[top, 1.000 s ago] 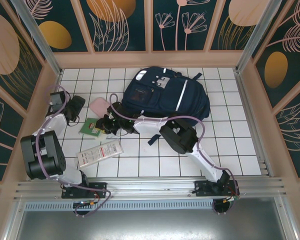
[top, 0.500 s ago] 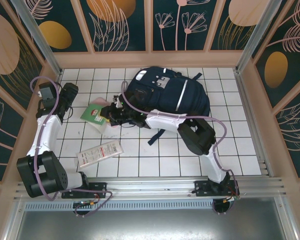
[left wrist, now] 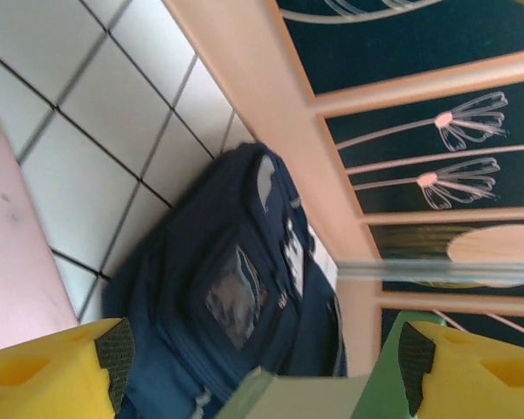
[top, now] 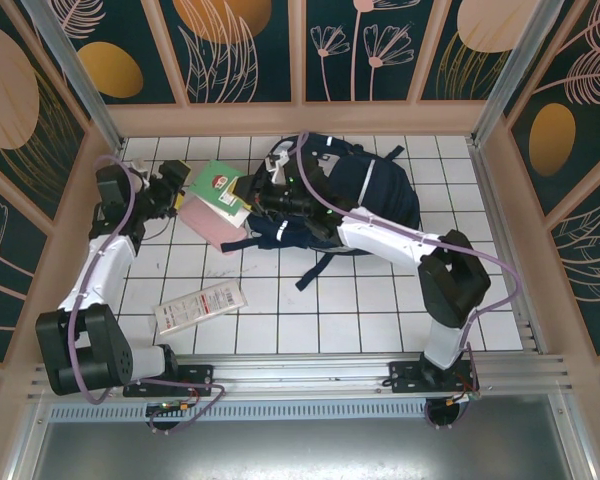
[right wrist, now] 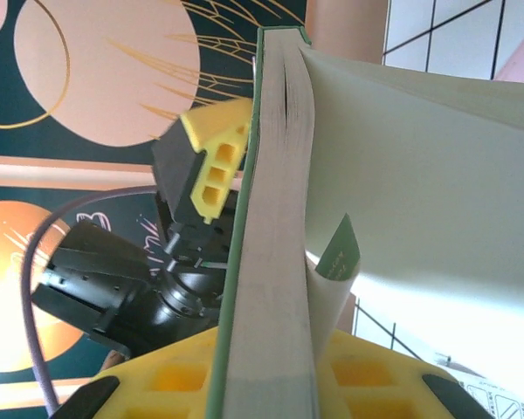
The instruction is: Pack books, pencil case, and school supplies into a backpack
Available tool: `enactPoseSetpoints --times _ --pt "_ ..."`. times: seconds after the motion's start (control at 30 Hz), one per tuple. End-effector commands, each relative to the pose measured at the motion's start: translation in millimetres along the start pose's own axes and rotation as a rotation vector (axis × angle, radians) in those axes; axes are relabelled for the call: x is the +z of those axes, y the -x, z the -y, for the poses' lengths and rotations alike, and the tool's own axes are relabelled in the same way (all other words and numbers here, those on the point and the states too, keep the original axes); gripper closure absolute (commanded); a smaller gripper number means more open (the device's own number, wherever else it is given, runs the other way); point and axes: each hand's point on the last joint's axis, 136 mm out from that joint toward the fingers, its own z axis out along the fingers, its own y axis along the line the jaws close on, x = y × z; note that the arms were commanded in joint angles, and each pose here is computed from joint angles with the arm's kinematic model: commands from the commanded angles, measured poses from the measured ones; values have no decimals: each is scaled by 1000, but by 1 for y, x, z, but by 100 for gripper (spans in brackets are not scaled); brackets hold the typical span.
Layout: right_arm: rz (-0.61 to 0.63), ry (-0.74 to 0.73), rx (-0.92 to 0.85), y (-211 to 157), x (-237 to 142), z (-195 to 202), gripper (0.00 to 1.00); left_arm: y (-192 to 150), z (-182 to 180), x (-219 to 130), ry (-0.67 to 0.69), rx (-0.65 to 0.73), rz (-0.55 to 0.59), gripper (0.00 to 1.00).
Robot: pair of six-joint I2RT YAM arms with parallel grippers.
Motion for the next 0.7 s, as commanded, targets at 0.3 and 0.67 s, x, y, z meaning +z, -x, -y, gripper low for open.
enactPoseSetpoints --times 0.3,0.67 --pt "73 76 -25 17 -24 -23 78 -30 39 -2 -209 -97 -102 23" --pt "71 118 23 21 -22 -20 78 -41 36 5 -221 -130 -118 25"
